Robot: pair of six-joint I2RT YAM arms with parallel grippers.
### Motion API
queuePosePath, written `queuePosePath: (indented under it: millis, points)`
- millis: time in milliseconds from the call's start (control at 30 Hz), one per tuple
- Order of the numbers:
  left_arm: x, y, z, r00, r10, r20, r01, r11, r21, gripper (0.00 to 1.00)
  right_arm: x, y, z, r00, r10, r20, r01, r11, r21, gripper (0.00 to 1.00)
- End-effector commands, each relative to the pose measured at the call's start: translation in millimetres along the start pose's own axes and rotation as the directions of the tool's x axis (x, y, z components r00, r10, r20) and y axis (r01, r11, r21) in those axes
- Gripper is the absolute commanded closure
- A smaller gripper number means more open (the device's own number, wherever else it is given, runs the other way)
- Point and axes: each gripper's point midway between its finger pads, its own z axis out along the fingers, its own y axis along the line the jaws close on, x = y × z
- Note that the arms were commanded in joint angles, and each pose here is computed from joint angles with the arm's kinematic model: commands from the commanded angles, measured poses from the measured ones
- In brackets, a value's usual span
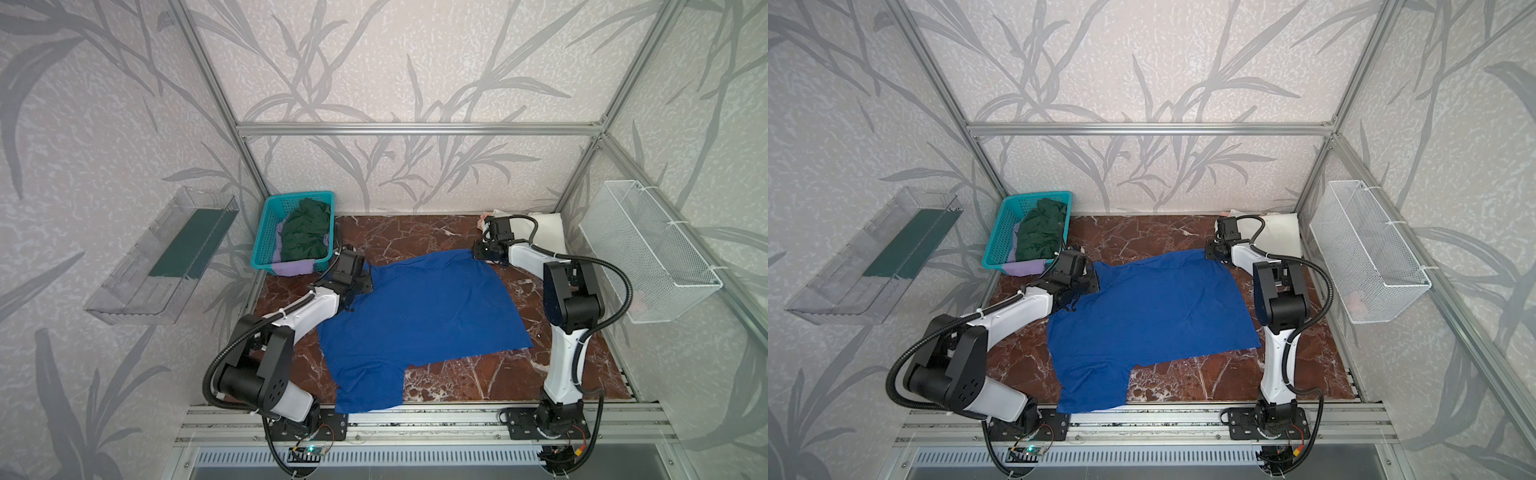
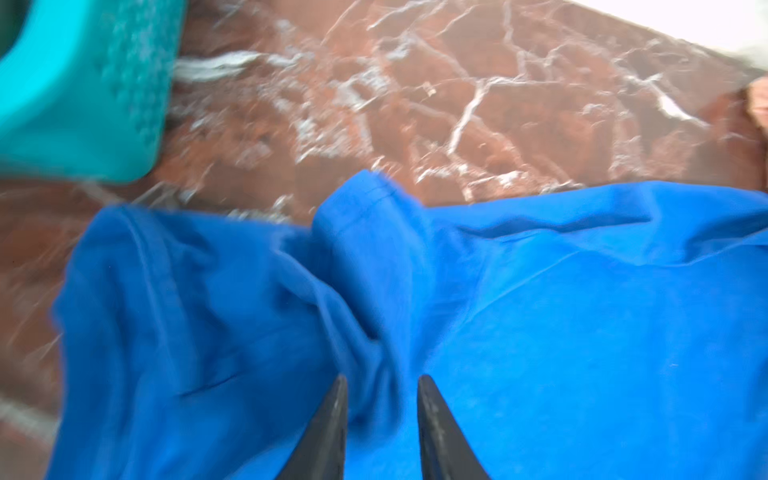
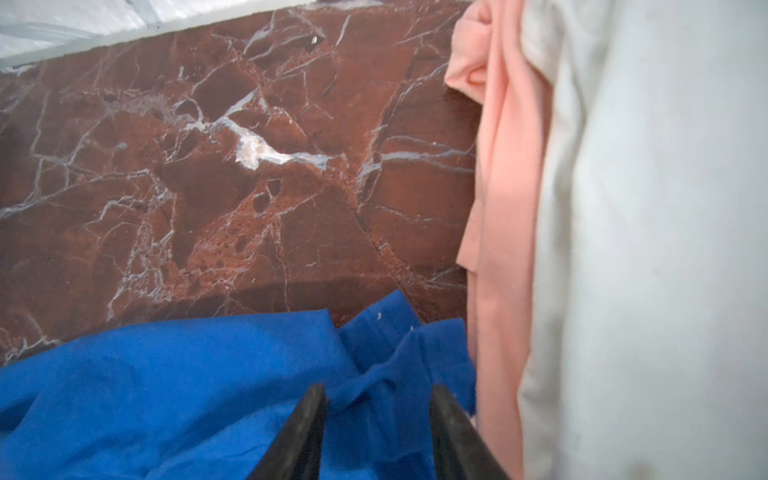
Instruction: Fold and stack the t-shirts
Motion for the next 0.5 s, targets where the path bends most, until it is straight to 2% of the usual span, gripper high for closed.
queuePosePath:
  millis: [0,100,267,400,467]
  points:
    - [-8.5,12.9,-13.8,0.992,-0.076,0.099,0.081,0.996,-0.041,0.68,-2.3,-2.5,-21.2,0.997,0.072,0.04,-0.073,0.997,0.024,0.57]
    - [-4.0,20.5,-19.5,0.99,-0.085,0.115,0.092,0.994,-0.057,0.68,8.1,-6.3,-24.7,0.994,0.106,0.033,-0.107,0.994,0.036,0.57]
    - [0.4,27.0,-19.2,0.993,-0.064,0.096,0.073,0.993,-0.097,0.68,29.0,-6.1,-28.8,0.995,0.095,-0.039,-0.092,0.993,0.071,0.57]
    - [0.0,21.8,-13.5,0.995,-0.058,0.077,0.065,0.994,-0.086,0.68,43.4,-11.8,-39.6,0.993,0.103,-0.055,-0.097,0.99,0.106,0.57]
    - [-3.4,16.5,-9.8,0.996,-0.043,0.074,0.049,0.996,-0.071,0.65,48.3,-11.6,-44.4,0.993,0.105,-0.055,-0.099,0.99,0.098,0.57]
